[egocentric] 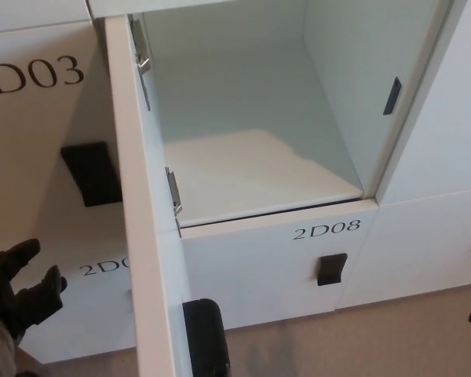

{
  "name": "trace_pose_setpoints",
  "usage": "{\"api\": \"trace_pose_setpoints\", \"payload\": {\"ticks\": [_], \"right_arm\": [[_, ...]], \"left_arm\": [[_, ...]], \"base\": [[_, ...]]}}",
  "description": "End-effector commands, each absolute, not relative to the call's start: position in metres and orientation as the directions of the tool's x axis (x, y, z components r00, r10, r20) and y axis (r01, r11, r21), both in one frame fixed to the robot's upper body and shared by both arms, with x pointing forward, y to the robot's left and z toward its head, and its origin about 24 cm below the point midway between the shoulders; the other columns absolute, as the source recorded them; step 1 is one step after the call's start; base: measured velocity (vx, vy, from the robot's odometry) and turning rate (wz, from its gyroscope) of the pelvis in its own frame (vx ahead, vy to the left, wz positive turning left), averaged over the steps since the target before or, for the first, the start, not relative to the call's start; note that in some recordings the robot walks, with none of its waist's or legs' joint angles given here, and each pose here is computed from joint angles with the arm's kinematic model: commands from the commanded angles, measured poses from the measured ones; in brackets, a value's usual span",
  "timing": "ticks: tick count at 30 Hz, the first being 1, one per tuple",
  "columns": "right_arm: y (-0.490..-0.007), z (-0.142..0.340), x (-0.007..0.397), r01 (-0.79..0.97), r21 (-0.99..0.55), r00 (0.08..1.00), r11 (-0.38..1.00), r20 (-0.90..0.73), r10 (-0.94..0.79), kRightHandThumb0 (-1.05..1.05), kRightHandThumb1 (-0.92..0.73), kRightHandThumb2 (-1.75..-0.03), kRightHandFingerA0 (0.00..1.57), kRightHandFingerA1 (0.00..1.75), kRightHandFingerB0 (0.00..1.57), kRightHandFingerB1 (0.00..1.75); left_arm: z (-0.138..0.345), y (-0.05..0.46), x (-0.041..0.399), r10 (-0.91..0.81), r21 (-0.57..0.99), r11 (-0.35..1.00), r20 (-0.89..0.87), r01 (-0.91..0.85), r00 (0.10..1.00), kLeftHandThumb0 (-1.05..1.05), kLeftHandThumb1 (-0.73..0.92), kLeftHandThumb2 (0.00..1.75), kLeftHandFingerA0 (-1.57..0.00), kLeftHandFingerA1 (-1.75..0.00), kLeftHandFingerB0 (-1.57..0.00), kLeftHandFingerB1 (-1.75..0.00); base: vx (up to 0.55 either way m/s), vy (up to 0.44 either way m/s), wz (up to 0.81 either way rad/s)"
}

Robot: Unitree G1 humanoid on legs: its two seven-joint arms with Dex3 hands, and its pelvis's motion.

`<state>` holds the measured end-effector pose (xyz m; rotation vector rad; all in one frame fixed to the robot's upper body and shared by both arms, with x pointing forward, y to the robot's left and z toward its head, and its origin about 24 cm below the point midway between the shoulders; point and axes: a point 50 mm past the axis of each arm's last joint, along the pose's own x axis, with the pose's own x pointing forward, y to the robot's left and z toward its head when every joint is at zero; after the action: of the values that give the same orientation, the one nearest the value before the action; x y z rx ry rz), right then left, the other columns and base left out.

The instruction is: The robot walks towards an open cabinet and lifts its left hand to push the door towards the right to close it.

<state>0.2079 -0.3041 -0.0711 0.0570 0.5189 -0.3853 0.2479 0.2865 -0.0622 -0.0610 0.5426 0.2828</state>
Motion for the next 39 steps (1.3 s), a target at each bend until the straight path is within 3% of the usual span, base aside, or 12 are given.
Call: {"api": "trace_pose_setpoints", "payload": {"ticks": [1, 4, 5, 10, 11, 16, 21, 22, 29, 39], "right_arm": [[-0.304, -0.064, 0.205, 0.373, -0.044, 0.820, 0.927, -0.451, -0.352, -0.15, -0.55, -0.56, 0.69, 0.55, 0.40, 0.37], [-0.301, -0.062, 0.204, 0.359, -0.048, 0.827, 0.932, -0.446, -0.342, -0.15, -0.55, -0.56, 0.69, 0.55, 0.40, 0.37], [-0.300, -0.059, 0.201, 0.342, -0.061, 0.837, 0.938, -0.434, -0.334, -0.18, -0.54, -0.56, 0.70, 0.54, 0.39, 0.37], [-0.297, -0.050, 0.190, 0.295, -0.099, 0.859, 0.950, -0.409, -0.309, -0.21, -0.54, -0.56, 0.74, 0.55, 0.41, 0.37], [-0.298, -0.049, 0.190, 0.292, -0.092, 0.861, 0.952, -0.407, -0.304, -0.19, -0.54, -0.55, 0.73, 0.57, 0.40, 0.37], [-0.300, -0.047, 0.189, 0.296, -0.074, 0.864, 0.952, -0.404, -0.301, -0.18, -0.58, -0.58, 0.72, 0.55, 0.36, 0.37], [-0.301, -0.048, 0.188, 0.307, -0.068, 0.859, 0.949, -0.410, -0.307, -0.14, -0.59, -0.57, 0.70, 0.53, 0.37, 0.36], [-0.302, -0.049, 0.187, 0.309, -0.066, 0.855, 0.949, -0.417, -0.308, -0.14, -0.60, -0.57, 0.70, 0.52, 0.36, 0.36], [-0.302, -0.050, 0.186, 0.294, -0.075, 0.857, 0.953, -0.421, -0.298, -0.17, -0.59, -0.58, 0.70, 0.54, 0.36, 0.37], [-0.301, -0.051, 0.184, 0.290, -0.095, 0.849, 0.952, -0.434, -0.301, -0.17, -0.55, -0.56, 0.74, 0.56, 0.38, 0.37]], "left_arm": [[-0.054, 0.280, 0.238, 0.190, 0.040, 0.981, -0.412, -0.191, 0.891, -0.36, 0.70, 0.61, -0.21, -1.05, -0.08, -0.76], [-0.051, 0.277, 0.232, 0.174, 0.031, 0.984, -0.381, -0.175, 0.908, -0.36, 0.70, 0.61, -0.21, -1.05, -0.08, -0.76], [-0.047, 0.273, 0.224, 0.164, 0.027, 0.986, -0.348, -0.165, 0.923, -0.39, 0.69, 0.57, -0.25, -0.94, -0.09, -0.73], [-0.025, 0.258, 0.197, 0.116, 0.029, 0.993, -0.235, -0.112, 0.965, -0.35, 0.69, 0.60, -0.21, -0.98, -0.07, -0.72], [-0.015, 0.250, 0.190, 0.081, 0.037, 0.996, -0.190, -0.075, 0.978, -0.36, 0.69, 0.60, -0.22, -1.01, -0.09, -0.83], [0.011, 0.228, 0.177, -0.027, 0.047, 0.998, -0.089, 0.031, 0.996, -0.38, 0.70, 0.61, -0.22, -1.06, -0.09, -0.90], [0.029, 0.208, 0.172, -0.098, 0.040, 0.994, -0.040, 0.100, 0.994, -0.39, 0.72, 0.56, -0.26, -1.02, -0.15, -0.89], [0.036, 0.198, 0.170, -0.147, 0.030, 0.989, -0.014, 0.147, 0.989, -0.37, 0.73, 0.55, -0.28, -1.10, -0.15, -0.94], [0.047, 0.174, 0.172, -0.244, 0.021, 0.970, 0.018, 0.244, 0.970, -0.38, 0.73, 0.55, -0.33, -1.14, -0.19, -0.97], [0.073, 0.127, 0.188, -0.389, 0.060, 0.921, 0.107, 0.384, 0.915, -0.45, 0.72, 0.58, -0.42, -1.26, -0.30, -1.16]], "base": [[0.00, 0.000, 0.00], [0.00, 0.000, 0.00], [0.00, 0.000, 0.00], [0.00, 0.000, 0.00], [0.00, 0.000, 0.00], [0.00, 0.000, 0.00], [0.00, 0.000, 0.00], [0.00, 0.000, 0.00], [0.00, 0.000, 0.00], [0.00, 0.000, 0.00]]}}
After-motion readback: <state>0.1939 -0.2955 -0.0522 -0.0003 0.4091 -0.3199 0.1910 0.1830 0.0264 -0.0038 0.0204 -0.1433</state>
